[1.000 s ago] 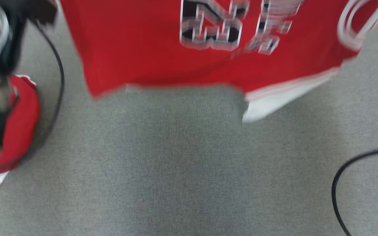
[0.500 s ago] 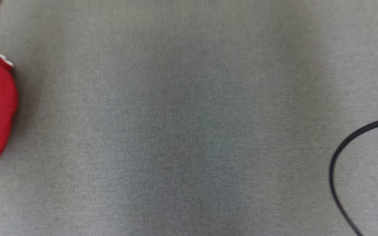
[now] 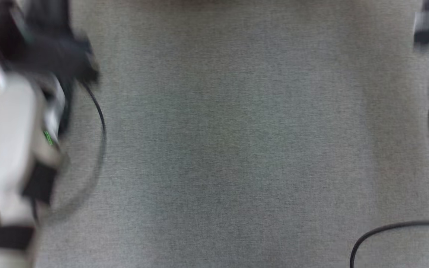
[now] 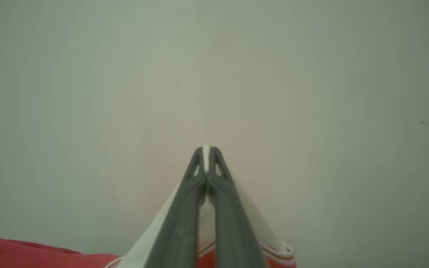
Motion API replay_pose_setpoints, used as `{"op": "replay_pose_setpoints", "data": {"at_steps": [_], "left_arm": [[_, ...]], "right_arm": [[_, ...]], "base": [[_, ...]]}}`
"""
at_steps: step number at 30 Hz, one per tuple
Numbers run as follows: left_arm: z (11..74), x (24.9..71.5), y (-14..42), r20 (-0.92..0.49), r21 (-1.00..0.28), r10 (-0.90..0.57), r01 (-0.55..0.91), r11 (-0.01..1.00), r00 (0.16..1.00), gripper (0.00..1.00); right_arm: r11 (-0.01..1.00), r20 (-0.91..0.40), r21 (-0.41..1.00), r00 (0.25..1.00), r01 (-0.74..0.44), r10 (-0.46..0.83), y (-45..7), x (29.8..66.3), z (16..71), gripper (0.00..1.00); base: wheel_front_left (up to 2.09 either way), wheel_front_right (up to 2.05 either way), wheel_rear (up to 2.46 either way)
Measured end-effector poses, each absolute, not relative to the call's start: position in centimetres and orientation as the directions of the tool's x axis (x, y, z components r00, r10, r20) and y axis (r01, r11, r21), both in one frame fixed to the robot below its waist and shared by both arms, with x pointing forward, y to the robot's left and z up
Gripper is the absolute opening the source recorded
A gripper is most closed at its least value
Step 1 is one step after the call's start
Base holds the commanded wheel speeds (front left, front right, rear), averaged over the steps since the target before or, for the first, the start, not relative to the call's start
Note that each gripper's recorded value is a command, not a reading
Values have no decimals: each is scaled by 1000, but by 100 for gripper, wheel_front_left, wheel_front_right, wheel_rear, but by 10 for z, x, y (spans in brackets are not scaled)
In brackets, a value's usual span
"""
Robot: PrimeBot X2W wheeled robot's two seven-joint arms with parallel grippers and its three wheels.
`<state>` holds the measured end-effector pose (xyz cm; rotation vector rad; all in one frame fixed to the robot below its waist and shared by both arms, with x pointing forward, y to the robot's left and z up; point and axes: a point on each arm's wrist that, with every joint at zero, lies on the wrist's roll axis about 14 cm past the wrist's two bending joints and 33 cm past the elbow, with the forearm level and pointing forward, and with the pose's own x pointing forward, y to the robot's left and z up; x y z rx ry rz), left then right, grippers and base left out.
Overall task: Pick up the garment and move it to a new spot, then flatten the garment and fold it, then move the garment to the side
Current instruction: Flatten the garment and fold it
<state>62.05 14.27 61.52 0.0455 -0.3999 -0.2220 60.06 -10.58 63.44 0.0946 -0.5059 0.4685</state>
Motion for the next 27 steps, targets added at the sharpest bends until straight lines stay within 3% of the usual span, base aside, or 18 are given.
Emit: {"op": "replay_pose_setpoints", "data": {"at_steps": [5,12,20,27], "left_arm": [[574,567,145,313,-9,-187,199,980,931,0],[545,503,159,206,-157,-68,102,982,976,0],[522,440,157,22,-198,-75,78,977,997,0],[516,397,159,-92,-273,-94,66,960,991,0]], "right_arm": [[877,397,166,844,-451,359,-109,555,575,0],[874,227,342,933,-345,280,-124,493,516,0],[879,35,421,972,-224,231,-141,429,484,0],[879,-55,451,977,-158,204,-151,378,491,0]], "base": [[0,0,0],[0,0,0],[0,0,0],[0,0,0]]}}
